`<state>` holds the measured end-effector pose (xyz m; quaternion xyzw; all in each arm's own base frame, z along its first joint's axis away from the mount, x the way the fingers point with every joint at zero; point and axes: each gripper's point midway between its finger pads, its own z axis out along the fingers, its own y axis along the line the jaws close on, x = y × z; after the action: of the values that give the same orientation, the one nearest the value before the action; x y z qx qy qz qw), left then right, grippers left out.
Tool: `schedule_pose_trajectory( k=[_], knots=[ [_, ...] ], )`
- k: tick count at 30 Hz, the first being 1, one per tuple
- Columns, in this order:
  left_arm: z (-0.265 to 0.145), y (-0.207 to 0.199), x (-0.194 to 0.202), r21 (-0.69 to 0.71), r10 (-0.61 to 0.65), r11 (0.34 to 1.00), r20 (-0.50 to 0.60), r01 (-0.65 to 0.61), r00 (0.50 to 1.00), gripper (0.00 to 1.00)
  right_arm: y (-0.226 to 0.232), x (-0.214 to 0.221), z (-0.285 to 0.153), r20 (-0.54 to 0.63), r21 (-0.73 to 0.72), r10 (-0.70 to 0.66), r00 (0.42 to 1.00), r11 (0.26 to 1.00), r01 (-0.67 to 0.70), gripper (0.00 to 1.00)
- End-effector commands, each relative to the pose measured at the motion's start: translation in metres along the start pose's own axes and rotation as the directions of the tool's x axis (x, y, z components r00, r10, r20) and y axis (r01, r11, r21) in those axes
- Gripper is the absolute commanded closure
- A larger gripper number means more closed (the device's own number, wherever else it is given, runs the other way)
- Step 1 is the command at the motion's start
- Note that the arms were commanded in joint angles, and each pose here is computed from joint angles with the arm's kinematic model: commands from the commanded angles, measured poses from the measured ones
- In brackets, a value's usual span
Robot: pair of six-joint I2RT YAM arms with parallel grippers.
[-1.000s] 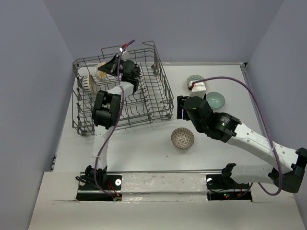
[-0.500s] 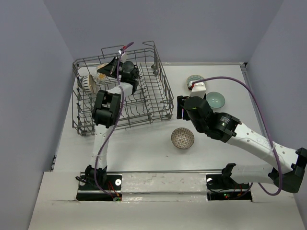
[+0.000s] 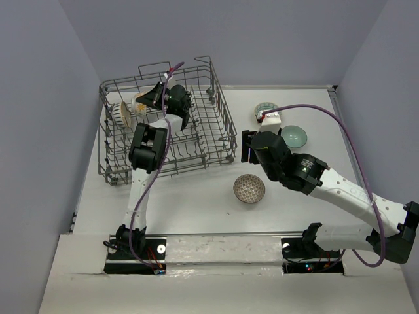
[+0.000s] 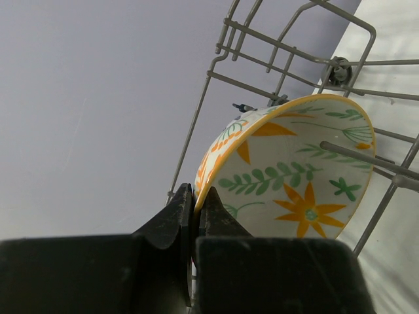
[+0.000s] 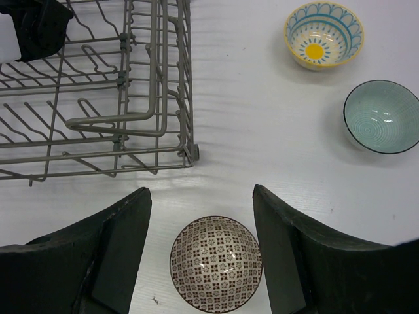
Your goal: Load the bowls into the dish rack
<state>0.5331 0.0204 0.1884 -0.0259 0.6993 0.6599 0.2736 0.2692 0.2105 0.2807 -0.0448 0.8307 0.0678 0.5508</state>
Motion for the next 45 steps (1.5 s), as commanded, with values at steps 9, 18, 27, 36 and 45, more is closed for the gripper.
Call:
schedule_pose_trajectory(
  k=[9,18,27,36,45],
  knots=[
    [0.007,0.001,-0.008,-0.006,-0.093,0.996,0.004,0.093,0.996,0.82,0.004,-0.007,0.001,0.033,-0.007,0.013,0.999,1.000,-0.012,0.31],
    [0.009,0.005,-0.006,-0.006,-0.090,0.996,0.004,0.090,0.996,0.56,0.004,-0.007,0.002,0.031,-0.004,0.011,0.999,1.000,-0.010,0.31],
    [0.010,0.022,-0.006,-0.007,-0.098,0.995,0.005,0.098,0.995,0.31,0.004,-0.008,0.001,0.034,-0.004,0.008,0.999,1.000,-0.008,0.31],
    [0.009,0.043,-0.006,-0.005,-0.107,0.994,0.007,0.107,0.994,0.21,0.003,-0.011,0.001,0.042,0.003,0.008,0.999,1.000,-0.008,0.31],
    [0.002,0.079,-0.013,0.000,-0.171,0.985,0.020,0.171,0.985,0.20,0.003,-0.012,0.003,0.044,0.016,0.003,0.999,1.000,-0.004,0.31]
  ],
)
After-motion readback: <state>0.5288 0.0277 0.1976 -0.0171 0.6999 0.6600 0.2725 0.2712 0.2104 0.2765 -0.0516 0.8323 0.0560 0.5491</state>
